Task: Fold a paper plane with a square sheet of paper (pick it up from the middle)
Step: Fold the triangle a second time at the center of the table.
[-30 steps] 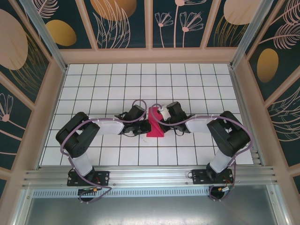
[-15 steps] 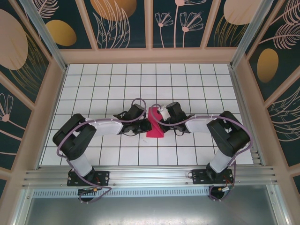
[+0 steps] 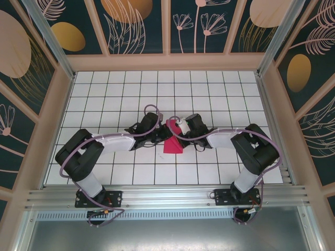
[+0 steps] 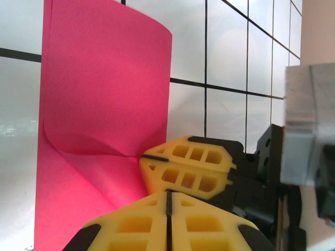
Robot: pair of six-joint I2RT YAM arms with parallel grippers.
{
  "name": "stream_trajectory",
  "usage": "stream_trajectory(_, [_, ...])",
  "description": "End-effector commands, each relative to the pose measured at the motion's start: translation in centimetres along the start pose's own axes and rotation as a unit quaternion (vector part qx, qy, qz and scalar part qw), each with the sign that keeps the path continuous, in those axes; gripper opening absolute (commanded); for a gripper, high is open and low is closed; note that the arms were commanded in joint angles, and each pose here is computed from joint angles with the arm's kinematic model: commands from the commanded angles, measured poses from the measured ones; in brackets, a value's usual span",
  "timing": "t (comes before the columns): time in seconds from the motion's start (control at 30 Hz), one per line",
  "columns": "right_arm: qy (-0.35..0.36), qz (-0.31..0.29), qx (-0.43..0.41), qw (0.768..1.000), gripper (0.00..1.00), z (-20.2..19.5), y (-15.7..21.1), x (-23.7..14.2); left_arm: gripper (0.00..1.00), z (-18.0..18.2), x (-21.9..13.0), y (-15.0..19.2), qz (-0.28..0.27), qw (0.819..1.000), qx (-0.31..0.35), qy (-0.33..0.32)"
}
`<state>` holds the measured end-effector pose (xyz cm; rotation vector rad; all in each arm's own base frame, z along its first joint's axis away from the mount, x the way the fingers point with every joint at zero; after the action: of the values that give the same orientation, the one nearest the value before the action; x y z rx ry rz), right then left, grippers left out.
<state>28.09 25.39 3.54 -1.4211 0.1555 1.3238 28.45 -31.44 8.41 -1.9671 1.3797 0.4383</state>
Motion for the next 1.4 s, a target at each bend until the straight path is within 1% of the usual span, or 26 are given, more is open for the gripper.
stream_trajectory(0.0, [0.004,0.011,-0.007,1.0,0.0,0.0,0.9,0.5,0.11,0.0,1.1,-0.3,-0.01,1.0,-0.02,0.011])
stream_trajectory(0.07, [0.004,0.011,-0.006,1.0,0.0,-0.1,0.9,0.5,0.1,0.7,1.5,-0.2,-0.01,1.0,-0.026,-0.001])
stream_trajectory(0.4, [0.004,0.011,-0.006,1.0,0.0,-0.1,0.8,0.5,0.12,1.7,3.1,0.8,0.008,0.999,-0.04,0.005])
stream_trajectory(0.93, [0.001,0.002,0.002,1.0,0.0,0.0,0.1,0.4,0.12,4.6,3.5,2.1,0.018,0.997,-0.053,-0.044])
stream_trajectory(1.1, [0.001,0.003,0.007,1.0,0.0,-0.2,0.2,0.5,0.12,5.0,3.5,2.3,0.019,0.997,-0.055,-0.049])
stream_trajectory(1.37, [0.003,0.004,0.011,1.0,0.0,-0.5,0.2,0.7,0.14,4.5,3.6,2.4,0.023,0.998,-0.051,-0.037])
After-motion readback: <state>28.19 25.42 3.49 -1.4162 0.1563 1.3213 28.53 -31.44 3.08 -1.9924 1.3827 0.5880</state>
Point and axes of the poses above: each hand's point on the last joint's axis, 136 mm out from that joint toward the fingers, its own x axis out along the fingers, its own z axis along the line the jaws close on, y = z × x, the point moved 2 cm from there along -x, back along the fingers, and after that the axes turned 7 degrees about x, right-handed, at the moved point
